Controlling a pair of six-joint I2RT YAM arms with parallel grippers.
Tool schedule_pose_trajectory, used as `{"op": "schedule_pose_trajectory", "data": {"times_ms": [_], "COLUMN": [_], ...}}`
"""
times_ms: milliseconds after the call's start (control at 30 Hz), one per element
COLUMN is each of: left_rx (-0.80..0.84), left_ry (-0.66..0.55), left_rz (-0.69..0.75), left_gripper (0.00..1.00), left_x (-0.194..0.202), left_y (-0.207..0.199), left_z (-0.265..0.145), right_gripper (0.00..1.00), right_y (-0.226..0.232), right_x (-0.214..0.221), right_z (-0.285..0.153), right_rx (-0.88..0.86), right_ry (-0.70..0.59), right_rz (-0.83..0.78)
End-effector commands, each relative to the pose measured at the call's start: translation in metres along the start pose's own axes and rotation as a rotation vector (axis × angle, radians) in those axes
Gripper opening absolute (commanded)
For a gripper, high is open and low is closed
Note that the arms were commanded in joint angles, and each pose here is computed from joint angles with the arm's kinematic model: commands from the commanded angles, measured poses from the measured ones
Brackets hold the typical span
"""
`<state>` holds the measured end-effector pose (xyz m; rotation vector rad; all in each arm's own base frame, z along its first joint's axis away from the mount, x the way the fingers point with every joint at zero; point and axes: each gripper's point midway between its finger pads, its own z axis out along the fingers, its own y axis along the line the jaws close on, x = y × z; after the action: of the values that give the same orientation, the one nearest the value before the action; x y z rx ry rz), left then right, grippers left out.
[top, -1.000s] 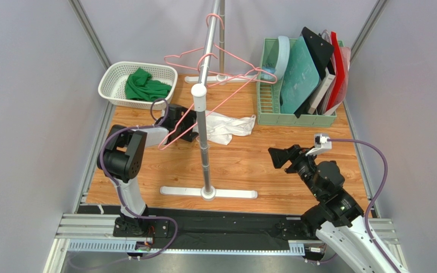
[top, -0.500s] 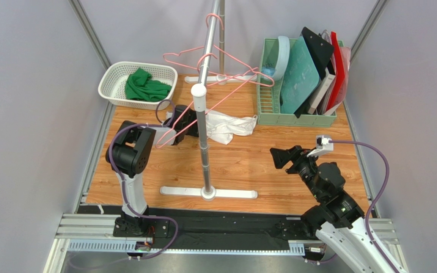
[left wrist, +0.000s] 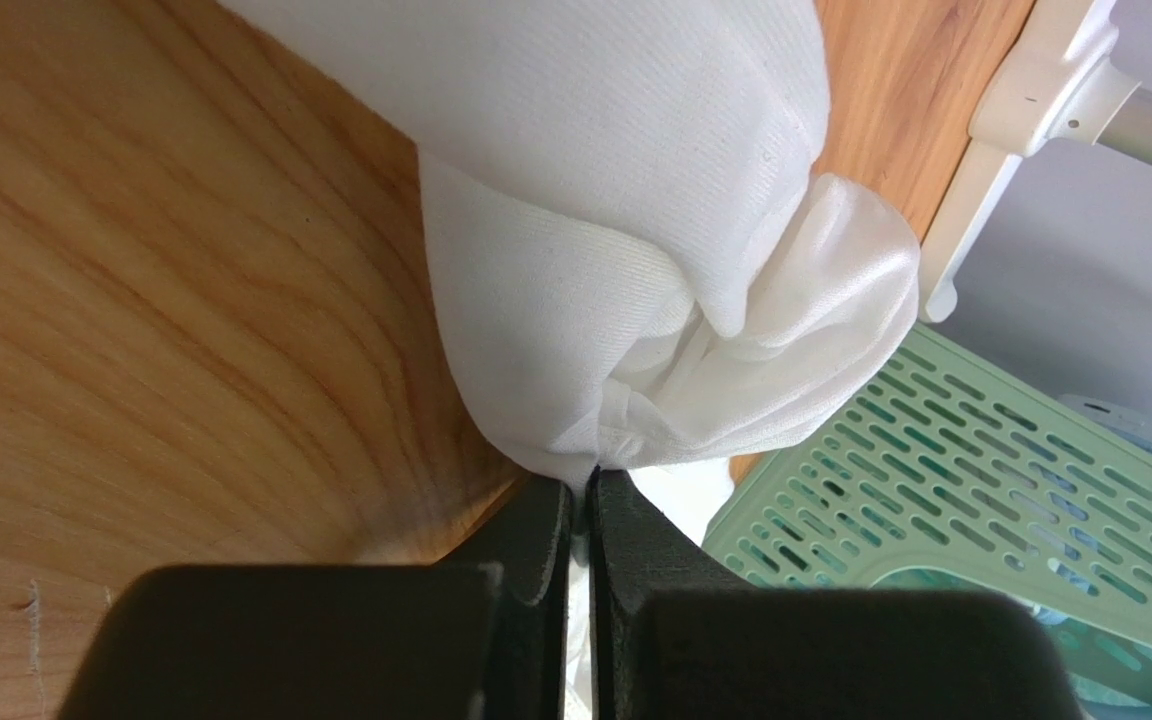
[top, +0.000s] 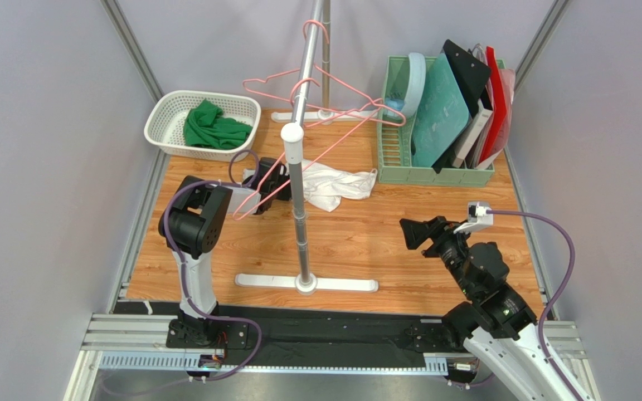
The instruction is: Remove the tank top from the hanger
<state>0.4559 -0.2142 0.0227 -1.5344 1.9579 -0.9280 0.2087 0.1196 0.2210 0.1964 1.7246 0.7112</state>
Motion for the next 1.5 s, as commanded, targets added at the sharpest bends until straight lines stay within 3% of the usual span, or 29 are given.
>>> {"op": "schedule_pose_trajectory", "data": {"times_ms": [0,200,367,633,900,1033,1067,1133,1300,1467], "left_rx": [-0.017,0.068,0.157,0.181,0.195,0.169,0.231,0.192,0.267,0.261], "left_ry": [-0.012,0.0,0.06,0.015,0.005,-0.166,-0.209,-0.316,-0.46,-0.655], "left_rz": [0.009,0.064,0.026,-0.062,-0.015,-0.033,-0.033,-0.029,0.007,0.208], "left_gripper": [0.0,0.0,0.0,0.0,0.0,0.0,0.0,0.0,0.0,0.0], "left_x": [0.001,0.002,0.005,-0.024,-0.062,-0.094,-0.1,-0.122,-0.15,-0.174], "left_y": [0.008,-0.015,-0.026,0.01,0.026,0.04,0.026,0.036,0.015,-0.006], "left_z": [-0.003,-0.03,-0.06,-0.098,-0.148,-0.182,-0.202,-0.219,-0.287,-0.345], "right_gripper": [0.78,0.78,0.78,0.78,0.78,0.78,0.78,0.78,0.78,0.78], "right_y": [0.003,0.003,0.001,0.002,-0.002,-0.004,-0.004,-0.003,-0.002,0.0], "right_x": [-0.011,-0.009,-0.01,-0.012,-0.01,-0.007,-0.006,-0.006,-0.007,-0.009], "right_z": [-0.003,-0.002,-0.003,-0.006,-0.008,-0.006,-0.005,-0.005,-0.006,-0.008], "right_rx": [-0.004,-0.004,0.002,-0.003,0.003,0.005,0.003,-0.003,-0.007,-0.014], "right_ry": [-0.036,-0.032,-0.042,-0.049,-0.059,-0.056,-0.056,-0.054,-0.058,-0.059], "right_rz": [0.002,0.008,0.018,0.022,0.018,0.023,0.025,0.029,0.027,0.026]}}
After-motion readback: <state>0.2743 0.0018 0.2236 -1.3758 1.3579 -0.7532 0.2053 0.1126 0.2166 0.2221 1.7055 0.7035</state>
